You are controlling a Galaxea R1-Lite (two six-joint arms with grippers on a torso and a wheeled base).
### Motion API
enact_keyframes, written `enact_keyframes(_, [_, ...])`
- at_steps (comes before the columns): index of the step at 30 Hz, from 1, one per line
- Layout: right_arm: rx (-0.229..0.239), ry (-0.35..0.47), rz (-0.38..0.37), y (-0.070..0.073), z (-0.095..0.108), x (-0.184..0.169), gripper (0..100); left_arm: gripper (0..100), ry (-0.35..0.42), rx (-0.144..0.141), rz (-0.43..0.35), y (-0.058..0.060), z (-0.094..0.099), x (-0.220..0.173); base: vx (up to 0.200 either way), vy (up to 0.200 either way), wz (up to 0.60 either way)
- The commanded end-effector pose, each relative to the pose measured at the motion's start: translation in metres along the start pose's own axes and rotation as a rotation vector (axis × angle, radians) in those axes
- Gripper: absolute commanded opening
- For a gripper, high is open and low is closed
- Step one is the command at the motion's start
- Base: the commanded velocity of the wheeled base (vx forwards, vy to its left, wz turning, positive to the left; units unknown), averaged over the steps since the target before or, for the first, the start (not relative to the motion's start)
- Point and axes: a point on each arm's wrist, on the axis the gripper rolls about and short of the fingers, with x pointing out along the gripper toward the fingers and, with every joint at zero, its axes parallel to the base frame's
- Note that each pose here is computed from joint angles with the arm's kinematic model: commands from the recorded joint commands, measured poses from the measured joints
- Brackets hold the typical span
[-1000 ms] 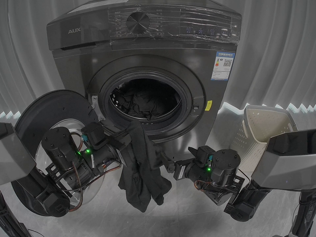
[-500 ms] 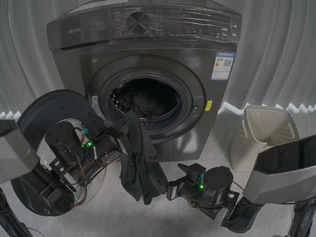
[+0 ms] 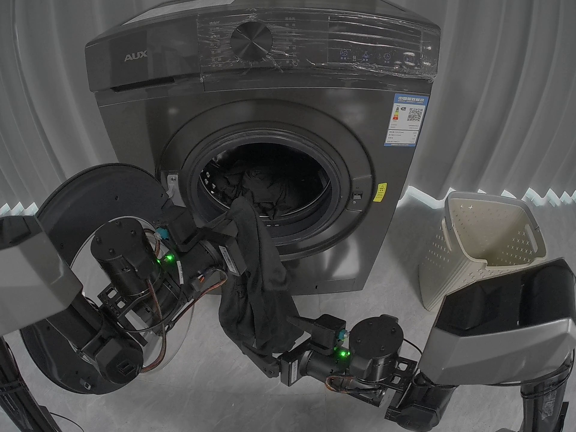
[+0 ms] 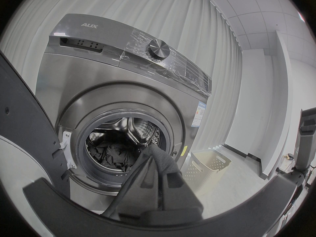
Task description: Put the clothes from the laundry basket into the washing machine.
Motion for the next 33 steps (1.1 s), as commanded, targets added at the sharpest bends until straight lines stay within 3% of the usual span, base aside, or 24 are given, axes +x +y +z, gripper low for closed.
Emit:
enact_keyframes(1, [0.004,-0.013,0.027,-0.002,-0.006,0.018,100,0,-0.003,-0.001,0.0,0.0,-0.001,0.002,0.0,0.0,0.0])
enact_keyframes(6, [0.008,-0.031,0.077,-0.007,-0.015,0.041,100,0,-0.012,-0.006,0.011,-0.002,0.0,0.004,0.0,0.0,0.0])
enact_keyframes(16, [0.013,-0.113,0.057,-0.019,-0.014,0.073,100,0,-0.015,-0.006,0.033,-0.002,0.001,0.003,0.0,0.0,0.0])
enact_keyframes(22, [0.013,-0.161,-0.039,-0.043,-0.008,0.092,100,0,-0.031,-0.009,0.026,-0.003,0.006,0.002,0.0,0.0,0.0])
enact_keyframes(24, [0.01,-0.187,-0.102,-0.056,-0.003,0.099,100,0,-0.031,-0.009,0.026,-0.003,0.006,0.002,0.0,0.0,0.0])
enact_keyframes(26, [-0.01,-0.205,-0.171,-0.072,0.001,0.104,100,0,-0.032,-0.009,0.024,-0.003,0.006,0.002,0.0,0.0,0.0])
enact_keyframes(27, [-0.01,-0.205,-0.171,-0.072,0.001,0.104,100,0,-0.032,-0.009,0.024,-0.003,0.006,0.002,0.0,0.0,0.0])
enact_keyframes(28, [-0.042,-0.228,-0.232,-0.085,0.006,0.106,100,0,-0.031,-0.009,0.027,-0.003,0.006,0.002,0.0,0.0,0.0])
enact_keyframes(29, [-0.05,-0.241,-0.252,-0.09,0.009,0.106,100,0,-0.03,-0.008,0.029,-0.002,0.006,0.002,0.0,0.0,0.0])
enact_keyframes(33, [-0.051,-0.226,-0.252,-0.089,0.003,0.102,100,0,-0.024,-0.006,0.037,0.0,0.003,0.003,0.0,0.0,0.0])
